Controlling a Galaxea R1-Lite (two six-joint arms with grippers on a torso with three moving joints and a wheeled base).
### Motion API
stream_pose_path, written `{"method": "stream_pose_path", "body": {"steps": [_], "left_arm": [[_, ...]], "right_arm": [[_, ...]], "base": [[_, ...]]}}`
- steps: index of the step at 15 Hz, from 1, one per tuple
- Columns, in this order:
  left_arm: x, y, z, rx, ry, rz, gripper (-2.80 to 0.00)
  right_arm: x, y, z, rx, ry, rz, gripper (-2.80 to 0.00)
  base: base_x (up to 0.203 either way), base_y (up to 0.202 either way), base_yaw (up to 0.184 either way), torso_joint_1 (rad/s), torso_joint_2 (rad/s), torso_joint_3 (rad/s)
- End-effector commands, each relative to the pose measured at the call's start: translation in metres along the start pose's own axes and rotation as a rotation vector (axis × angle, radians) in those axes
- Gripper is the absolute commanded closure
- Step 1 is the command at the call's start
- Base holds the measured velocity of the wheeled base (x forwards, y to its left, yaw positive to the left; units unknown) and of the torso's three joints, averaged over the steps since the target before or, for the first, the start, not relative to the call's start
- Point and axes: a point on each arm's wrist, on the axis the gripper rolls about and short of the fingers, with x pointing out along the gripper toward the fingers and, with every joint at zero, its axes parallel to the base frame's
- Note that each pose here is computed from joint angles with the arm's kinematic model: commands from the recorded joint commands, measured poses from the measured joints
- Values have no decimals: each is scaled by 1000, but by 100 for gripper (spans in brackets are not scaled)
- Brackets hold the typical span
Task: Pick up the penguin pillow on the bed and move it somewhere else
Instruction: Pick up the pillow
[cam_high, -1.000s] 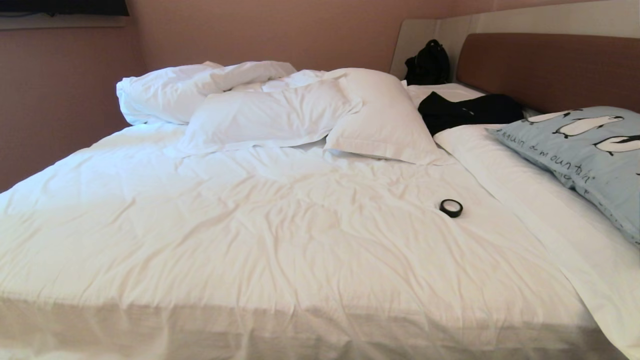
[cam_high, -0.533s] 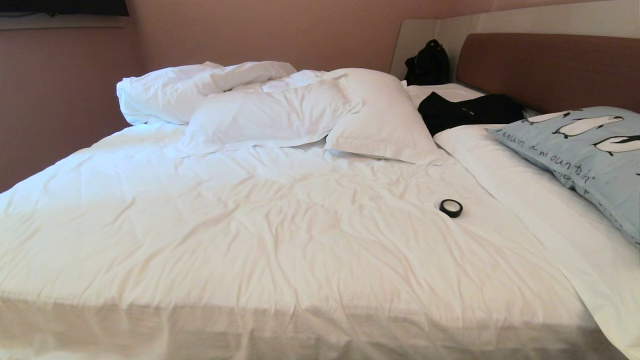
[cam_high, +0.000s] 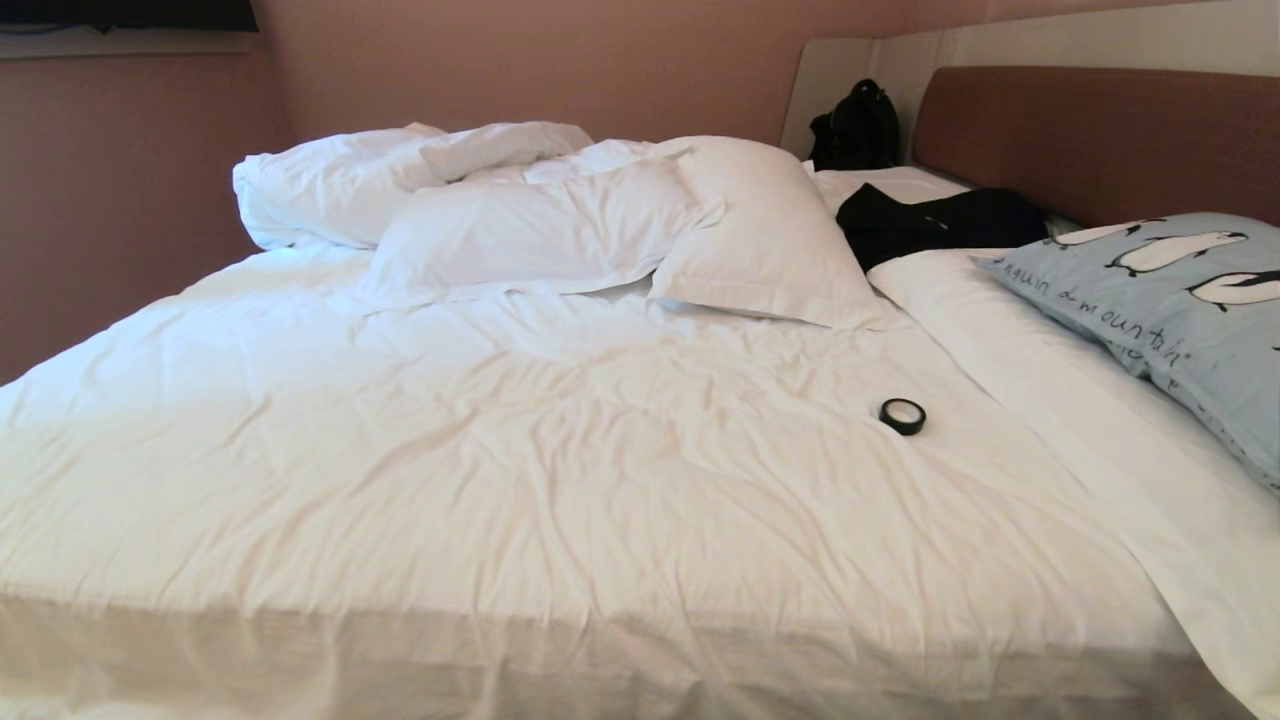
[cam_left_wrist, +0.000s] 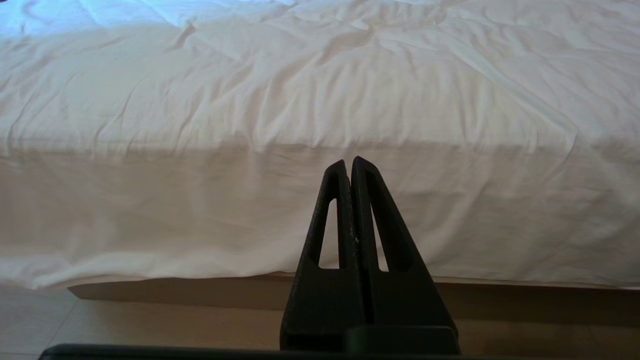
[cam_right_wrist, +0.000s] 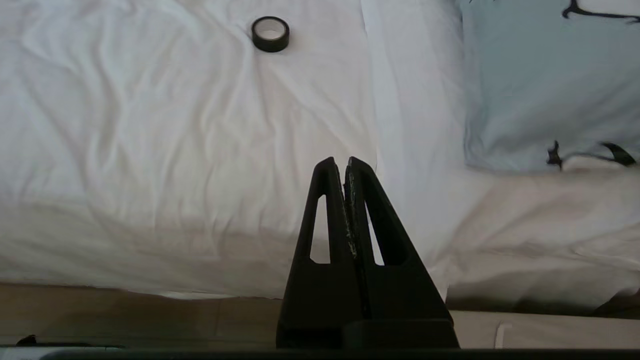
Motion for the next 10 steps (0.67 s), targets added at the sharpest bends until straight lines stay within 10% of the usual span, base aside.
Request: {"method": "stream_pose_path", "body": {"steps": [1, 10], "left_arm": [[0, 0, 0, 0, 1, 1, 0], [0, 0, 0, 0, 1, 1, 0]], "right_arm": [[80, -4, 30, 40, 43, -42, 0], [229, -58, 103, 174, 7, -357, 0]], "base": [[0, 0, 0, 0, 0, 0], [0, 0, 0, 0, 0, 0]]}}
